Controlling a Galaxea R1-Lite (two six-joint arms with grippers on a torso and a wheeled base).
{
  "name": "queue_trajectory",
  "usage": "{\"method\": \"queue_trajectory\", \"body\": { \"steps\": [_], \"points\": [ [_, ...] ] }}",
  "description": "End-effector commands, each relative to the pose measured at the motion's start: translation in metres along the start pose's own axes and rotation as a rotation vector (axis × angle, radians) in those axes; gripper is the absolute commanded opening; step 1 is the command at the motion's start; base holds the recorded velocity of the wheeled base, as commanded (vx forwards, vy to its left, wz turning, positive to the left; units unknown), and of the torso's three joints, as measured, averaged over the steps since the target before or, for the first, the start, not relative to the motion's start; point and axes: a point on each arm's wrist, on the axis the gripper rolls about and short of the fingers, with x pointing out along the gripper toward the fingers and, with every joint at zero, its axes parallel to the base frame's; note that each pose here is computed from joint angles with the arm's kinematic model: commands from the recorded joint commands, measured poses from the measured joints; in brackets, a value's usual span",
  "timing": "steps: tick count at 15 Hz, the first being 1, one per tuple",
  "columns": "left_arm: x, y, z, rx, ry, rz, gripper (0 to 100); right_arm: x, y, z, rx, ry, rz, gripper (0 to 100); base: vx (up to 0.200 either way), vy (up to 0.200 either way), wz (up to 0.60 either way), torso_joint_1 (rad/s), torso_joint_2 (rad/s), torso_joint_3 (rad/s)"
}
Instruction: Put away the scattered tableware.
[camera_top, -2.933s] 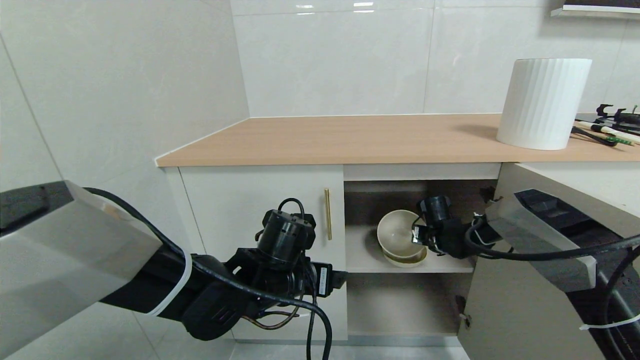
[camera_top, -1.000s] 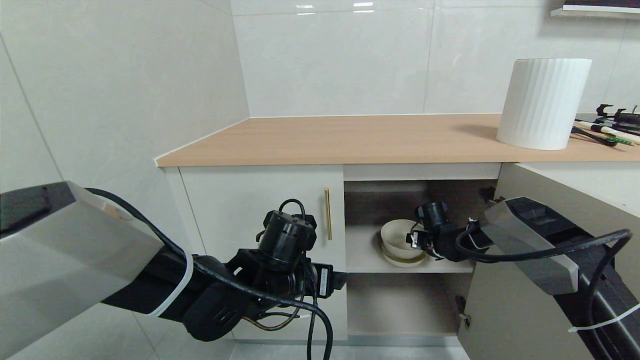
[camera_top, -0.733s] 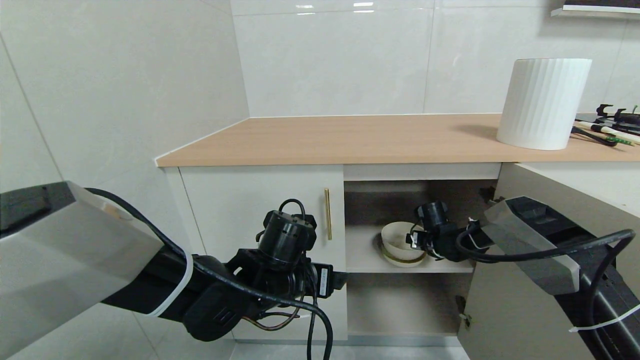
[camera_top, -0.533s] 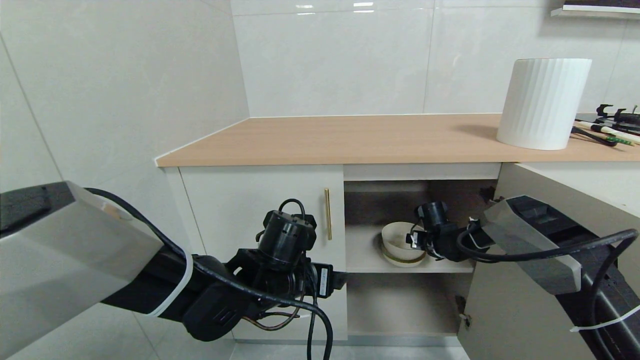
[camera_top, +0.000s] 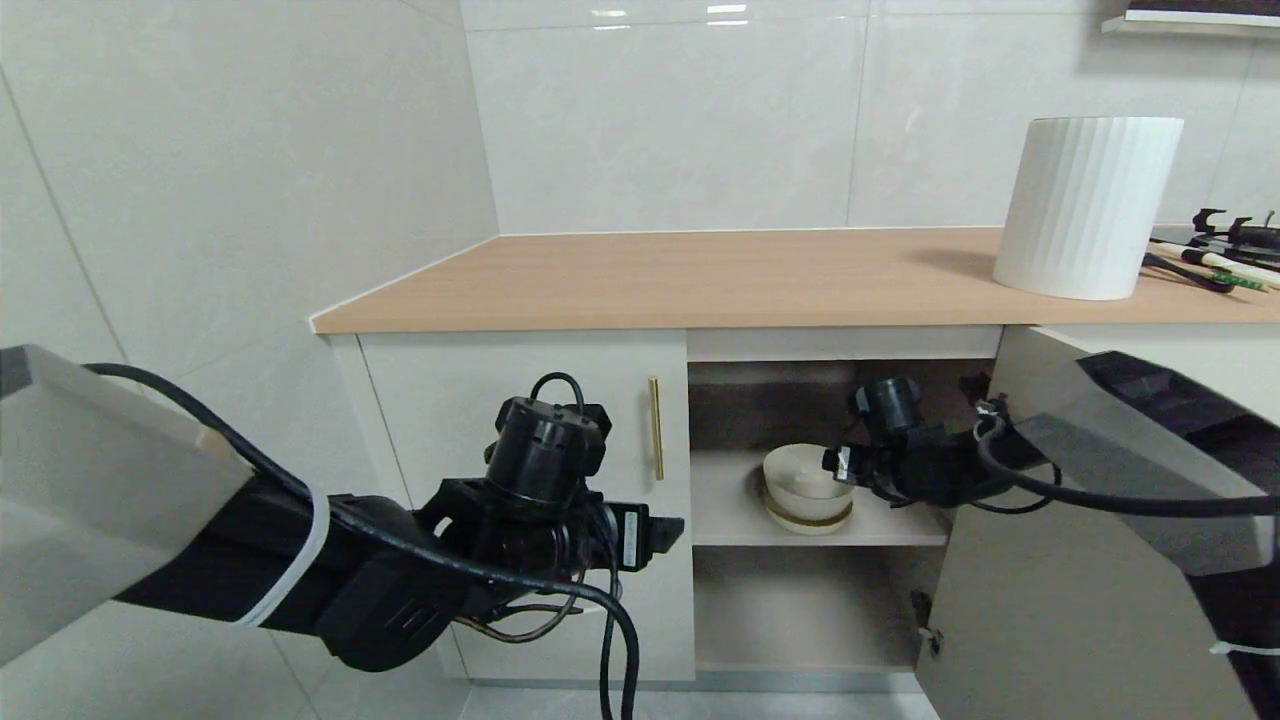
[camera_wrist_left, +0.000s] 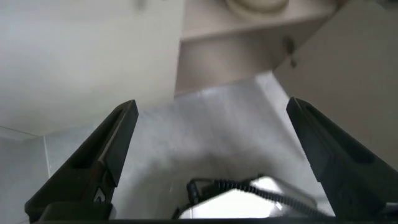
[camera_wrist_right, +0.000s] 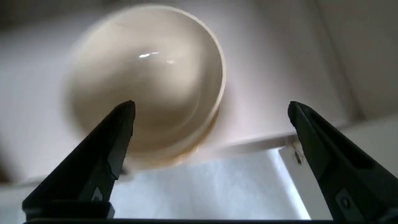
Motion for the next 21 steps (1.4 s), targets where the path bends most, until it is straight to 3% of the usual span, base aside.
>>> {"method": "queue_trajectory", "body": {
  "steps": [1, 3, 6, 10, 13, 16, 18, 21],
  "points": [
    [-0.039, 0.015, 0.026, -0.044, -0.111, 0.005, 100, -0.105, -0.005, 0.022, -0.007, -0.010, 0.136, 100, 0.000, 0.000, 0.00, 0.000, 0.00, 0.000],
    [-0.071, 0.020, 0.035, -0.057, -0.159, -0.001, 100, -0.159, -0.011, 0.023, -0.023, -0.024, 0.203, 100, 0.000, 0.000, 0.00, 0.000, 0.00, 0.000],
    [-0.104, 0.024, 0.025, -0.055, -0.149, -0.042, 100, -0.224, -0.015, 0.001, -0.099, 0.029, 0.278, 100, 0.000, 0.000, 0.00, 0.000, 0.00, 0.000],
    [-0.143, 0.039, 0.015, -0.077, -0.204, -0.053, 100, -0.260, -0.030, -0.013, -0.144, 0.040, 0.307, 100, 0.000, 0.000, 0.00, 0.000, 0.00, 0.000],
    [-0.144, 0.044, 0.001, -0.075, -0.164, -0.052, 100, -0.259, -0.045, -0.036, -0.177, 0.105, 0.270, 100, 0.000, 0.000, 0.00, 0.000, 0.00, 0.000],
    [-0.136, 0.045, -0.004, -0.079, -0.128, -0.039, 100, -0.264, -0.049, -0.035, -0.168, 0.093, 0.274, 100, 0.000, 0.000, 0.00, 0.000, 0.00, 0.000],
    [-0.129, 0.048, -0.015, -0.101, -0.078, -0.024, 100, -0.265, -0.050, -0.035, -0.169, 0.091, 0.270, 100, -0.200, 0.000, 0.00, 0.002, 0.00, 0.002],
    [-0.130, 0.049, -0.017, -0.107, -0.074, -0.022, 100, -0.265, -0.050, -0.037, -0.172, 0.093, 0.264, 100, -0.200, 0.000, 0.00, 0.004, 0.00, 0.009]
  ]
}}
